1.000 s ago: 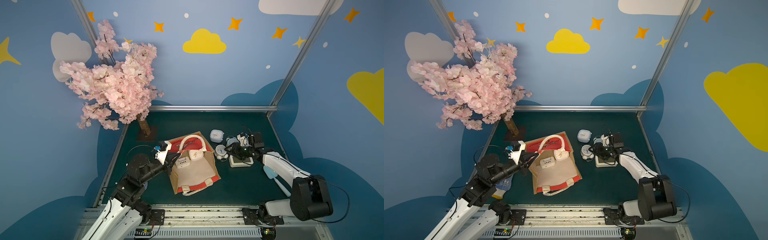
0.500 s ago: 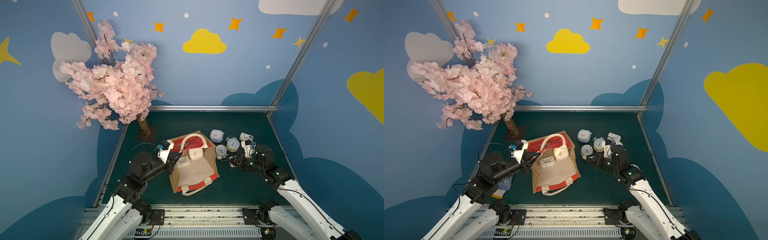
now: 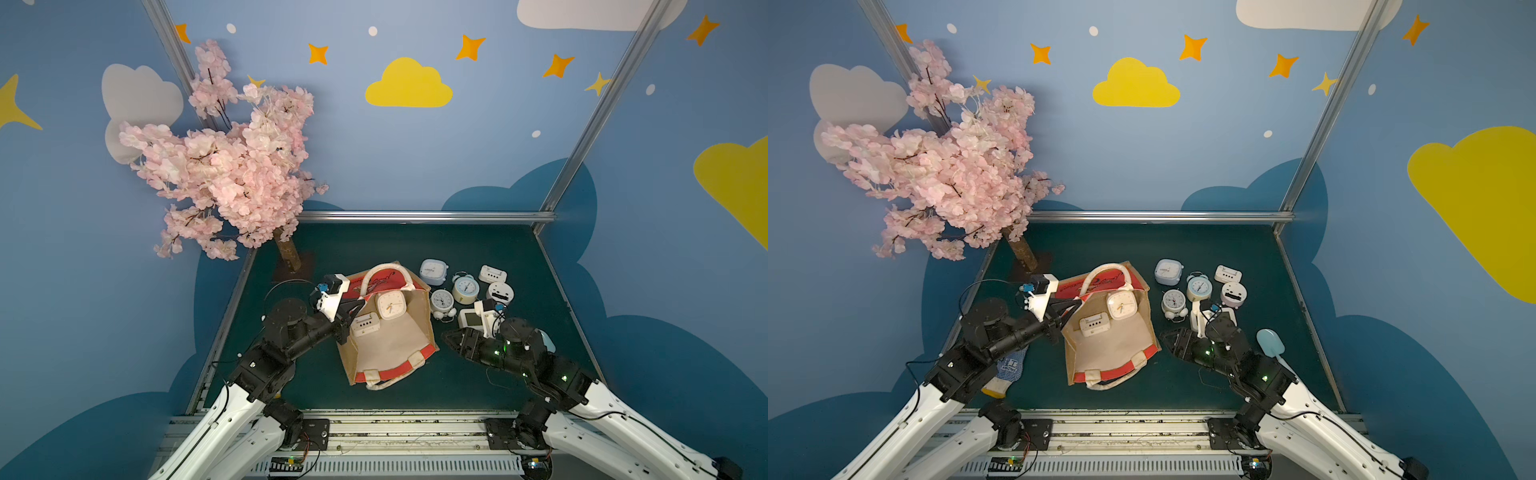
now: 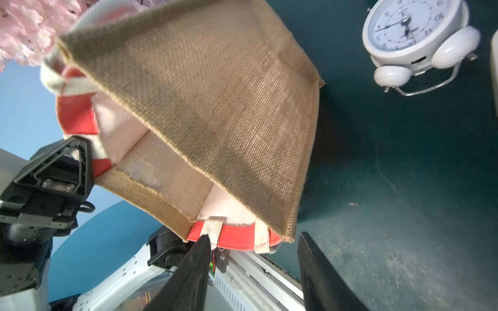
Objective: Take the alarm clock out of the canvas bag
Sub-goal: Place the alarm at the center of the board.
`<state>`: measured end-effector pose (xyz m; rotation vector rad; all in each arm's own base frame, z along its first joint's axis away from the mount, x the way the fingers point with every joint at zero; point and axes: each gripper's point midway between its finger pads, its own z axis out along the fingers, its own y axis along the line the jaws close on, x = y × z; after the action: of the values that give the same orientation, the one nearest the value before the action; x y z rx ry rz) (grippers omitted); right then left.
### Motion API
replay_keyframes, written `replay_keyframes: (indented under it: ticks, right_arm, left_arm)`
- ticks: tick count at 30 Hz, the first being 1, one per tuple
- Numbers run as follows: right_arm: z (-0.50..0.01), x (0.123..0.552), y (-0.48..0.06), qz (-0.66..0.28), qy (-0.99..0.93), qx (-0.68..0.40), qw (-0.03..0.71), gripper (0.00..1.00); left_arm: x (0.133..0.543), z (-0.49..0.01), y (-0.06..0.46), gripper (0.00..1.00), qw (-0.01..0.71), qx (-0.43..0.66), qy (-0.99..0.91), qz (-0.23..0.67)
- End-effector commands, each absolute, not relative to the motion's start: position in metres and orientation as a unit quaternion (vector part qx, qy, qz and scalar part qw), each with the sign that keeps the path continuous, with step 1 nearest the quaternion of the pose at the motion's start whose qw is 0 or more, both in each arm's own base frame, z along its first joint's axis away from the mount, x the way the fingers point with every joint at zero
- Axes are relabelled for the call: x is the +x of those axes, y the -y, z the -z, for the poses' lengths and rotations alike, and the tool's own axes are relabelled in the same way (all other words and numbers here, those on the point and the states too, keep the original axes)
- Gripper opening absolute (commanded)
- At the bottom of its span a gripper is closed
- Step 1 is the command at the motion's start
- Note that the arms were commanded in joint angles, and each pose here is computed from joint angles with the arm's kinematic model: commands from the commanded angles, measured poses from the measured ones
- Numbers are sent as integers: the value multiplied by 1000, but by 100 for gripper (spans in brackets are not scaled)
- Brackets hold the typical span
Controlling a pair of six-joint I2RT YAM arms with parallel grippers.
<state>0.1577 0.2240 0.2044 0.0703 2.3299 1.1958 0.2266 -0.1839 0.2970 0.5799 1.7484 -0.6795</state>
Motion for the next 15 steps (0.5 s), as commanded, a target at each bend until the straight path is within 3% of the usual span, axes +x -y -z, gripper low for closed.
replay_keyframes:
  ticks: [1, 9, 15]
  right_arm:
    - [-219, 162, -236, -435, -853, 28, 288, 53]
    - [-236, 160, -305, -450, -841, -7, 300, 54]
    - [-217, 157, -343, -440, -858, -25, 265, 54]
  left_arm:
    - [225, -313, 184, 10, 571, 248, -728, 286]
    - [220, -317, 189, 10, 576, 258, -720, 287]
    - [215, -317, 196, 9, 576, 269, -716, 288]
